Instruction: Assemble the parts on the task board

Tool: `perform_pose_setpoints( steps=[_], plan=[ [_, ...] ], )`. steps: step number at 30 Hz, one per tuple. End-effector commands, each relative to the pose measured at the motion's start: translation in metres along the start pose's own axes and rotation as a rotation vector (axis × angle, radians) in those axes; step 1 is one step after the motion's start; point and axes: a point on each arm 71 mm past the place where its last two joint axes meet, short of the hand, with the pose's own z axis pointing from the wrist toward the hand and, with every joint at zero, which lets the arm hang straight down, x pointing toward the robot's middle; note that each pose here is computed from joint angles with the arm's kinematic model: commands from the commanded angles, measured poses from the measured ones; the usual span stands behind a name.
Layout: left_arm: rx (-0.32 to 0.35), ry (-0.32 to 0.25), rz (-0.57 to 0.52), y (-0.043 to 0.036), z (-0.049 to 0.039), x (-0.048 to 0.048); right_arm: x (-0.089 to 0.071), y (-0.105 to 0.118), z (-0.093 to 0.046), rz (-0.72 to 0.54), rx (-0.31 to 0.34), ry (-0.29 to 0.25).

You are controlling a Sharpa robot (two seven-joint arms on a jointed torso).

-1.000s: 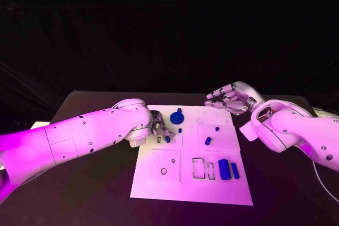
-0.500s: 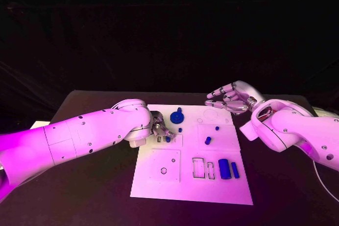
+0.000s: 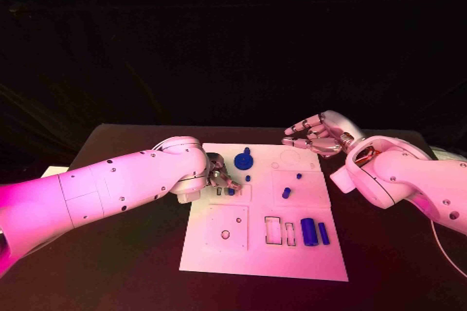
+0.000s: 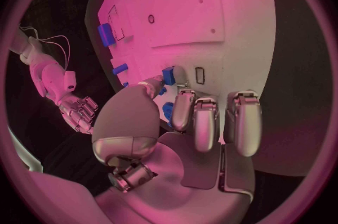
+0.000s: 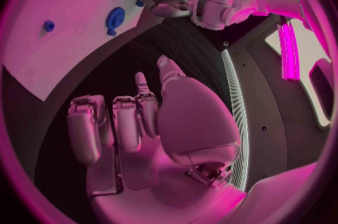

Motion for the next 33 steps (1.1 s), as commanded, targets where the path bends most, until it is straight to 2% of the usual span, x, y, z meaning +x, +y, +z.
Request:
perform_pose_setpoints(
  steps=[1,13,23,29,33],
  plan=[
    [-0.061,0.039,0.023,0.0059,0.0017,0.0076,0.001,0.001,0.000,-0.004,-0.009,0.010],
    [-0.062,0.013,-0.001,0.0108,-0.0004,0.0045,0.001,0.000,0.000,-0.004,-0.008,0.009],
    [-0.042,-0.014,-0.021,0.0117,-0.0106,-0.0038,0.000,-0.001,0.001,-0.004,-0.004,0.007],
    [-0.015,-0.027,-0.041,0.0115,-0.0240,-0.0191,-0.001,-0.003,0.001,-0.004,-0.001,0.005],
    [-0.006,-0.026,-0.068,0.0136,-0.0324,-0.0355,-0.002,-0.004,0.001,-0.003,0.002,0.004]
  ],
)
